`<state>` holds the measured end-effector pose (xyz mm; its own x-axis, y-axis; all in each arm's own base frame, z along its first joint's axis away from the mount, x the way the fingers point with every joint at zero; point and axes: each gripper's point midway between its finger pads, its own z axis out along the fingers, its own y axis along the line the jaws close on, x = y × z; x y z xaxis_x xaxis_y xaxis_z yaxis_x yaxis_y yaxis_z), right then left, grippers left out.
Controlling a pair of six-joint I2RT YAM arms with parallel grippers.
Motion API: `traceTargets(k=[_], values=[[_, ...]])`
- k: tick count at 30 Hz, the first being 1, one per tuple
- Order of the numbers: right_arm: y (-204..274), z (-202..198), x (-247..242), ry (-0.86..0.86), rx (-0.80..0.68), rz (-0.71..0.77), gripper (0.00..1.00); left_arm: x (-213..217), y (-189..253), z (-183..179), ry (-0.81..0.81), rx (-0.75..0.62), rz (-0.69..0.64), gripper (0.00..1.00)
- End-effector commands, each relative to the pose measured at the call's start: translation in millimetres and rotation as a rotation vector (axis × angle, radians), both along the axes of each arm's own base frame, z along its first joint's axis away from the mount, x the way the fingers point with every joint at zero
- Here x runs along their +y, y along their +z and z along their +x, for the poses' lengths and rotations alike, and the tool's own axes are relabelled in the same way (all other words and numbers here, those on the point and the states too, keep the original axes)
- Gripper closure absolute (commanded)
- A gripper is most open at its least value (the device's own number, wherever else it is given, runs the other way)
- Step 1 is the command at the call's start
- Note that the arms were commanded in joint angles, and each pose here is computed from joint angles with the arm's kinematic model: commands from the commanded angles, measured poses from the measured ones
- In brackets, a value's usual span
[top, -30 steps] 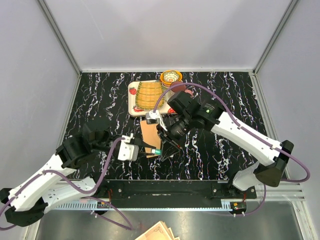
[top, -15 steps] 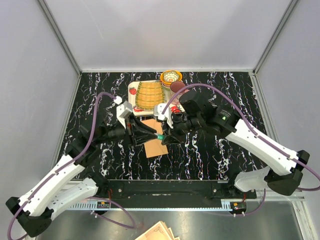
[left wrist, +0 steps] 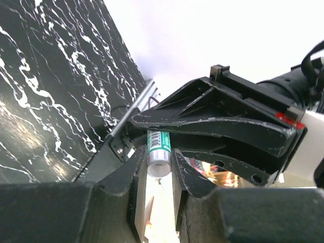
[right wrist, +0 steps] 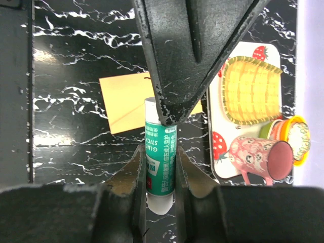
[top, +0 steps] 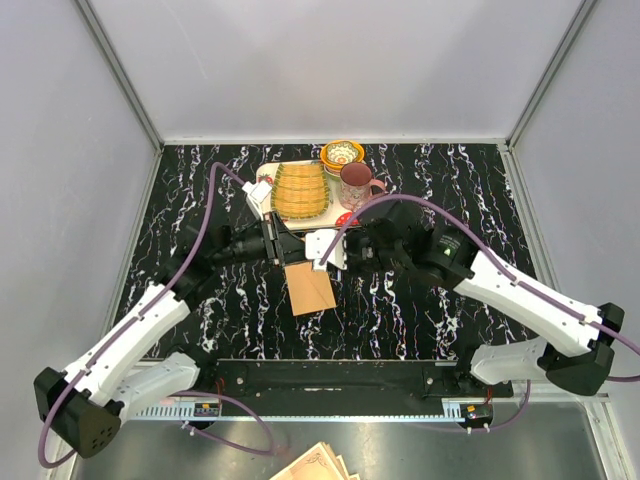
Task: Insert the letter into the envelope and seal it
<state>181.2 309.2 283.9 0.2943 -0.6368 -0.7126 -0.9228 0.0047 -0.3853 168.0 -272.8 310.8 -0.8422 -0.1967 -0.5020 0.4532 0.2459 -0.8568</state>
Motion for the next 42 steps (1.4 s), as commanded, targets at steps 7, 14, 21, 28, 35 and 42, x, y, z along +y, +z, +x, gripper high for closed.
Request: traceTargets(k=[7, 14, 21, 28, 35, 42], values=[[55.1, 10.4, 14.0, -0.061, -0.171, 0.167, 1.0, 13.0, 37.6, 15.7, 0.057, -0.005, -0.077, 0.45], [57.9, -35.3, 9.4, -0.01, 0.444, 0.304, 1.0, 51.3, 53.1, -22.5, -0.275, -1.046, 0.076, 0.27], [61.1, -113.5, 12.8, 0.274, 0.981, 0.252, 1.0, 64.7, 29.9, -51.5, -0.488, -1.585, 0.228, 0.3], [53.6, -130.7, 10.1, 0.326, 1.19, 0.193, 1.0, 55.7, 30.8, -68.9, -0.575, -1.845, 0.209, 0.38], [46.4, -141.4, 13.2, 0.35, 1.242, 0.154, 1.0, 42.2, 42.9, -88.4, -0.646, -1.911, 0.121, 0.44], [43.5, -143.9, 16.4, 0.358, 1.252, 0.139, 1.0, 33.9, 52.6, -98.4, -0.661, -1.974, 0.086, 0.5]])
